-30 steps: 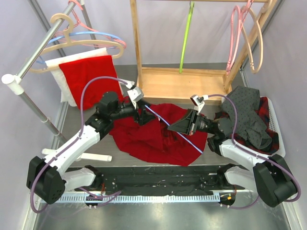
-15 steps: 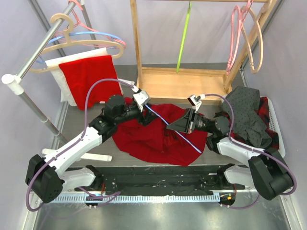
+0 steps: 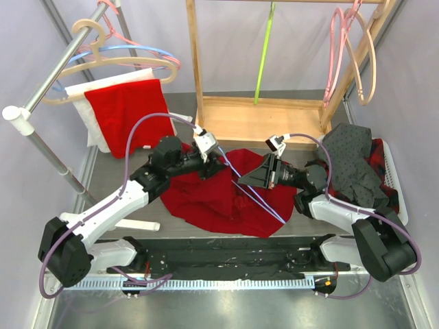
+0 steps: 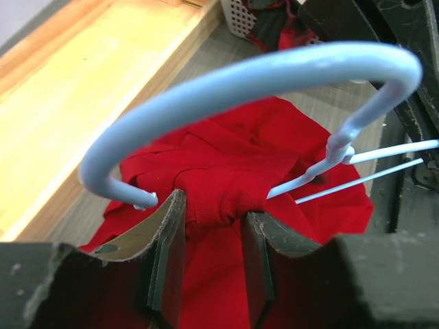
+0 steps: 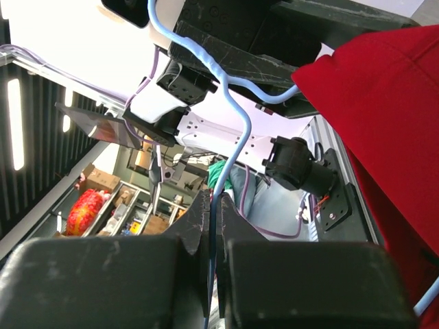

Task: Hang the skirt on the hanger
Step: Hang the skirt on the hanger.

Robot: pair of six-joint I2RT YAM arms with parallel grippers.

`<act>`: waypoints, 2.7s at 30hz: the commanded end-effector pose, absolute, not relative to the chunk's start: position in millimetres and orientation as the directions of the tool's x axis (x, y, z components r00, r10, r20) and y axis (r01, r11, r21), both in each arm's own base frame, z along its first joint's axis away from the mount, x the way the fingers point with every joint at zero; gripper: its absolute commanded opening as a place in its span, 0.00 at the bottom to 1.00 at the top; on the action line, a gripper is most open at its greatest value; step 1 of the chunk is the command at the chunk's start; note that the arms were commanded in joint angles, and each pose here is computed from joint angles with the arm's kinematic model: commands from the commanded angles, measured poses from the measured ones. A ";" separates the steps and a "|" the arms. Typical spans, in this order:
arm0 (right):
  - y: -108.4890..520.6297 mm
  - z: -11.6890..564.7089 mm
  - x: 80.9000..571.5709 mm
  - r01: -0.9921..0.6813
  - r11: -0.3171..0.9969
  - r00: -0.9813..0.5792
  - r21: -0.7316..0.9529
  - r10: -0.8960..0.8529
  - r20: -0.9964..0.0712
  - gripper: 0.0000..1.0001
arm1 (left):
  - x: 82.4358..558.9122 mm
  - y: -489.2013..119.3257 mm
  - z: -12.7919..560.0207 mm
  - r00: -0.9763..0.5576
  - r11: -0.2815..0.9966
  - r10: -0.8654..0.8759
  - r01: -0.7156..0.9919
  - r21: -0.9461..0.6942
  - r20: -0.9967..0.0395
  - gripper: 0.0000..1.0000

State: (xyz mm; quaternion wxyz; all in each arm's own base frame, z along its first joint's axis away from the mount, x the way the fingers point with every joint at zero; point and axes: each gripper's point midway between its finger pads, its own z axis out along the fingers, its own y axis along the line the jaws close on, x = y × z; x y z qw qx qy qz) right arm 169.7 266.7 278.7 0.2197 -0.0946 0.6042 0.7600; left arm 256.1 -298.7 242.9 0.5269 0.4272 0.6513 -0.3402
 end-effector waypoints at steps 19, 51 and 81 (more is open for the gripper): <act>260.8 330.7 149.4 -0.658 -0.313 -0.753 0.685 0.267 -0.601 0.01 | 214.3 -333.2 274.0 -0.126 0.139 0.047 0.983 -0.118 -0.991 0.35; 240.7 248.4 254.3 -0.694 0.489 -0.563 0.528 0.088 -0.822 0.47 | 228.9 -316.1 225.7 -0.271 0.295 0.179 0.932 -0.211 -0.946 0.00; 275.1 245.6 226.0 -0.812 0.412 -0.449 0.413 0.009 -0.893 0.01 | 219.6 -322.7 221.8 -0.353 0.228 0.184 0.923 -0.310 -0.917 0.26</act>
